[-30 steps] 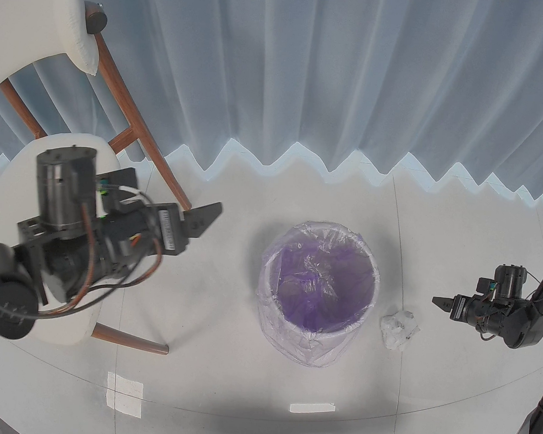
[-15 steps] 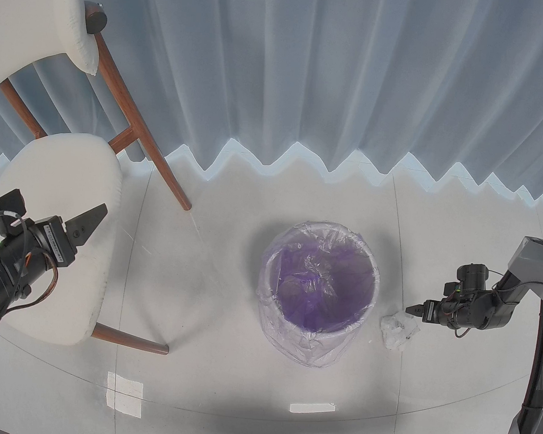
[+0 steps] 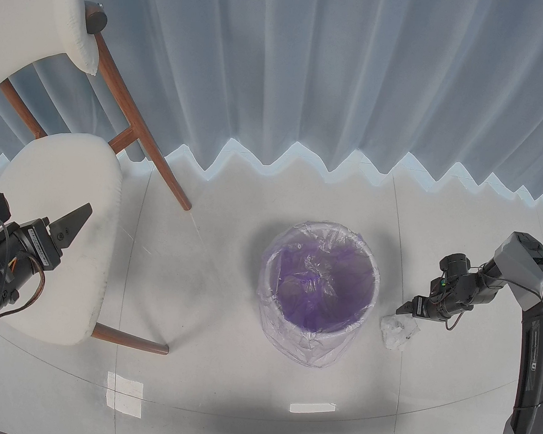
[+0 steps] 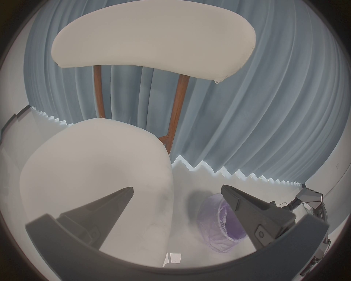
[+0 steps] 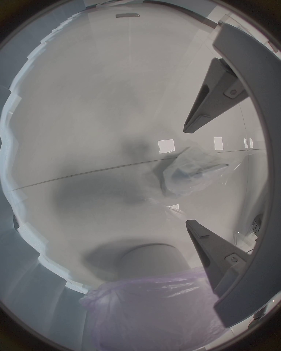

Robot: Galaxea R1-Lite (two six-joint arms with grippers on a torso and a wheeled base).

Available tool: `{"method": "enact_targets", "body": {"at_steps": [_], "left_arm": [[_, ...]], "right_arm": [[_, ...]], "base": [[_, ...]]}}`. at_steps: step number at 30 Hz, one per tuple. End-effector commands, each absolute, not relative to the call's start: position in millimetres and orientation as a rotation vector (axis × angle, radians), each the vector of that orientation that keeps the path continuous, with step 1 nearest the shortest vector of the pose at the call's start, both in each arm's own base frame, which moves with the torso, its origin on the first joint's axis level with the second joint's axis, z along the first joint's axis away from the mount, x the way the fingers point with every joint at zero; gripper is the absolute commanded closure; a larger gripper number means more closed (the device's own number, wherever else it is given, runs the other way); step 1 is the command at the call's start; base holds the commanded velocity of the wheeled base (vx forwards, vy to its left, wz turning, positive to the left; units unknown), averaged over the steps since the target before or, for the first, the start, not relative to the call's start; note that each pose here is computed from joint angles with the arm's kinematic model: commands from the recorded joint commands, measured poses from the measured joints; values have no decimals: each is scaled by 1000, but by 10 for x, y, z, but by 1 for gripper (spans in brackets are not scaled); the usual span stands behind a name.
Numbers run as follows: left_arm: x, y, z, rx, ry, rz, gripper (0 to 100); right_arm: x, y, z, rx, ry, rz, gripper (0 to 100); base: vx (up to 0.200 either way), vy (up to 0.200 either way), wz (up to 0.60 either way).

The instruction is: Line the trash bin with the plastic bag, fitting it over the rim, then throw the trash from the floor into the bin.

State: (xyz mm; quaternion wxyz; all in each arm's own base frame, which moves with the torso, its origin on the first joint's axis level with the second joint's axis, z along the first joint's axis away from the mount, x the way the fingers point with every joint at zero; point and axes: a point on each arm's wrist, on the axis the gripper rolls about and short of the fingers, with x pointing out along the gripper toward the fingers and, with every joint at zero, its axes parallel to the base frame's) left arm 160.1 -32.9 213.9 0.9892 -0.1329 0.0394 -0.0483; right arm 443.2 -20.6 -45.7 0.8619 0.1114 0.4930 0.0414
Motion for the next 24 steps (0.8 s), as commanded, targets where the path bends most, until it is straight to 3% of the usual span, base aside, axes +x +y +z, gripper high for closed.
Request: {"method": "enact_targets", "body": {"at_steps": [1,9,10,24], "left_arm": [[1596,-324,2179,-265,62,-95,0],[1601,-326,2169,-238,66,-97,0],[1601,-326,2169,-236,66,-97,0],[1582,-314,2200,-204,48,-92,0]], "right_arm": [[4620,-222,-538,239,1053,85,0],[4674,-218,-511,241,1129,84,0],[4659,-217,-518,243,1145,82,100],[4517,-279,-422,267,1202,55,100]], "base": [[0,0,0],[0,0,0],[0,0,0],[0,0,0]]}}
